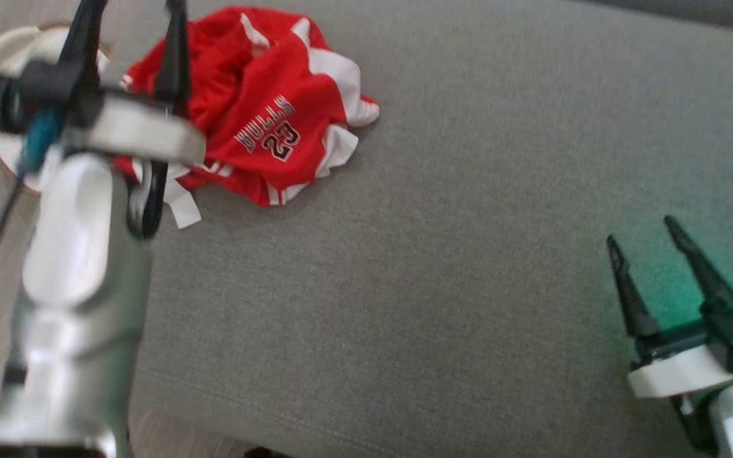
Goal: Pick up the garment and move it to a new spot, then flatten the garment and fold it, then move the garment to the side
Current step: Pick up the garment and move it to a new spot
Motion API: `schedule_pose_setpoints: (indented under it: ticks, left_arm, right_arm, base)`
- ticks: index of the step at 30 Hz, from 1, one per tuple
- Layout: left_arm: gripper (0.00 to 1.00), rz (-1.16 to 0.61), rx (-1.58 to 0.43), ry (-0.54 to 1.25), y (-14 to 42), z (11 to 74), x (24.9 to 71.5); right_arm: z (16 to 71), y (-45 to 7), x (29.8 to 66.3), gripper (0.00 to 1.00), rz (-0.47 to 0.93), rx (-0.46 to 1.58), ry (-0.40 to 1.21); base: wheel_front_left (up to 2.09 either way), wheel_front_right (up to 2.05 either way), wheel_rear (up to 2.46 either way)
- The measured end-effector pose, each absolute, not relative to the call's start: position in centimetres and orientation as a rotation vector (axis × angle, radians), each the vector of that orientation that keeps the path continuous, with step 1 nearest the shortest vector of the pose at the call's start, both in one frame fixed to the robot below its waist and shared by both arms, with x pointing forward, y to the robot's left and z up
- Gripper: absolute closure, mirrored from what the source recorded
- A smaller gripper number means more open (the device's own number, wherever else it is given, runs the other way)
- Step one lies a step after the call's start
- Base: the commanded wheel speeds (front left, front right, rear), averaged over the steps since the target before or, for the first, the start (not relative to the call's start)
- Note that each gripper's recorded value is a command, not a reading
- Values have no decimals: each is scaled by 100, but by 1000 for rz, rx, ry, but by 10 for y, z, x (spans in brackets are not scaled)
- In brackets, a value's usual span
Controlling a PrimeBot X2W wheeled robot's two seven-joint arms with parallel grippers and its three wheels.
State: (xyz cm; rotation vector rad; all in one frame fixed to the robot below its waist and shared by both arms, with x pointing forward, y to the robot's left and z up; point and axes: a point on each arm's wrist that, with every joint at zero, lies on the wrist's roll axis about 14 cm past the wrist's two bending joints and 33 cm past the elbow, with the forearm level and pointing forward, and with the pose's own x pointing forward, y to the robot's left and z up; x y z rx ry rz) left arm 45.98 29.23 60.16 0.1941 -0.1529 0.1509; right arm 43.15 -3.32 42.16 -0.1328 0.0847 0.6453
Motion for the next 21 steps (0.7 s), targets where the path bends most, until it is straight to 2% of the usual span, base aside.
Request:
schedule_pose_setpoints:
  ticks: [4,7,11,15,16,17,18,21]
  left_arm:
    - [0,106,197,95,289,563,509]
    - [0,106,165,319,293,520,525]
    - [0,129,150,550,302,466,521]
    - [0,166,117,746,312,411,498]
    - [8,176,117,770,314,403,494]
    - [60,177,125,779,315,399,492]
    - [100,177,126,769,316,397,492]
    - [100,175,128,696,316,404,498]
  right_arm:
    - [412,-43,447,0,653,-155,79]
    - [405,-48,454,0,659,-170,80]
    - [399,-53,458,0,670,-184,80]
    - [394,-57,461,0,676,-191,80]
    - [393,-58,462,0,676,-191,82]
    - [392,-58,462,0,676,-190,83]
    - [391,-58,462,0,675,-190,85]
    - [392,-59,462,0,674,-192,84]
  base:
    - [0,0,0]
    - [0,0,0]
    - [0,0,0]
    - [0,0,0]
    - [0,0,0]
    - [0,0,0]
    - [0,0,0]
    - [0,0,0]
